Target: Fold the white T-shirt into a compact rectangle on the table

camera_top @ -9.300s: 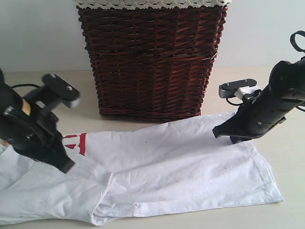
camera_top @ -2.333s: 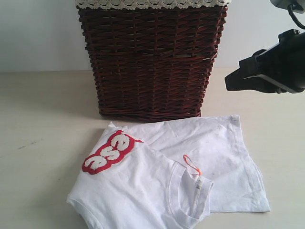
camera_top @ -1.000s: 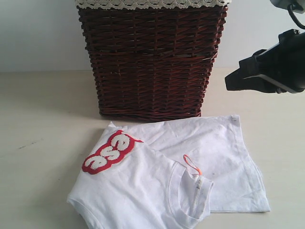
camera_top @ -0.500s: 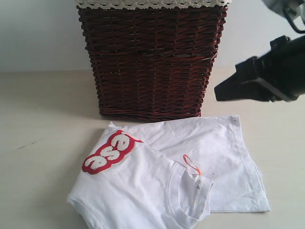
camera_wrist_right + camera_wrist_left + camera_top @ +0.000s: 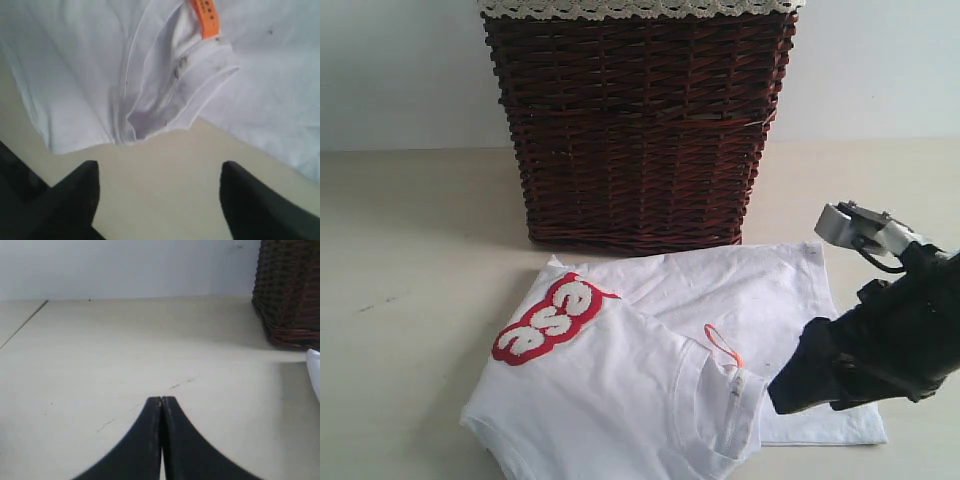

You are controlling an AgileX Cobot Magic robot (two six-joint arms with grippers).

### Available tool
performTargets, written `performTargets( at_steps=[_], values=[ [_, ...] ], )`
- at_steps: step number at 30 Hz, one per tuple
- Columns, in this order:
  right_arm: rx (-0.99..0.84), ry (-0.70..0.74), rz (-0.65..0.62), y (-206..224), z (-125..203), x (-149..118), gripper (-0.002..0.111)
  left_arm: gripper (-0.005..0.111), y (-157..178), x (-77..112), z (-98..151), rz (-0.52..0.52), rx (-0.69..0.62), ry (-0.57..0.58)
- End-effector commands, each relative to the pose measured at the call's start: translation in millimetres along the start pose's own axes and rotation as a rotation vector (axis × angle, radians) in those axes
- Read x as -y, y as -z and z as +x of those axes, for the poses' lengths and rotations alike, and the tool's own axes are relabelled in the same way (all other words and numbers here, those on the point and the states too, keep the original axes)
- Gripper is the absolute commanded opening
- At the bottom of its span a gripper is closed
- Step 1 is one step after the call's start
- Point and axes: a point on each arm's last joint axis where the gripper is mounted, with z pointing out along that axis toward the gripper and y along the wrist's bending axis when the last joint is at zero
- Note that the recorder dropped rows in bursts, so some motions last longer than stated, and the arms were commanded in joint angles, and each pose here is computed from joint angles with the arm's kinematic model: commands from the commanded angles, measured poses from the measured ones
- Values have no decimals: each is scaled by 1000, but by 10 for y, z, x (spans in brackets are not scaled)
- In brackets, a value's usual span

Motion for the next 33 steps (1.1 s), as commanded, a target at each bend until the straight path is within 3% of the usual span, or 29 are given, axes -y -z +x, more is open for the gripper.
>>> performTargets(
  at_steps=[1, 4, 11, 27, 33],
  values=[
    [78, -49, -46, -192, -123, 98, 72, 1, 4, -1, -5, -1, 10, 8],
    [105, -49, -77, -338, -203, 172, 72, 1, 4, -1, -5, -1, 10, 8],
    [159, 17, 4, -430, -406, 310, 72, 1, 4, -1, -5, -1, 10, 8],
    [30, 152, 35, -893, -281, 73, 71, 1, 4, -1, -5, -1, 10, 8],
    [35, 110, -22, -935, -315, -7, 66, 1, 4, -1, -5, -1, 10, 8]
  ],
)
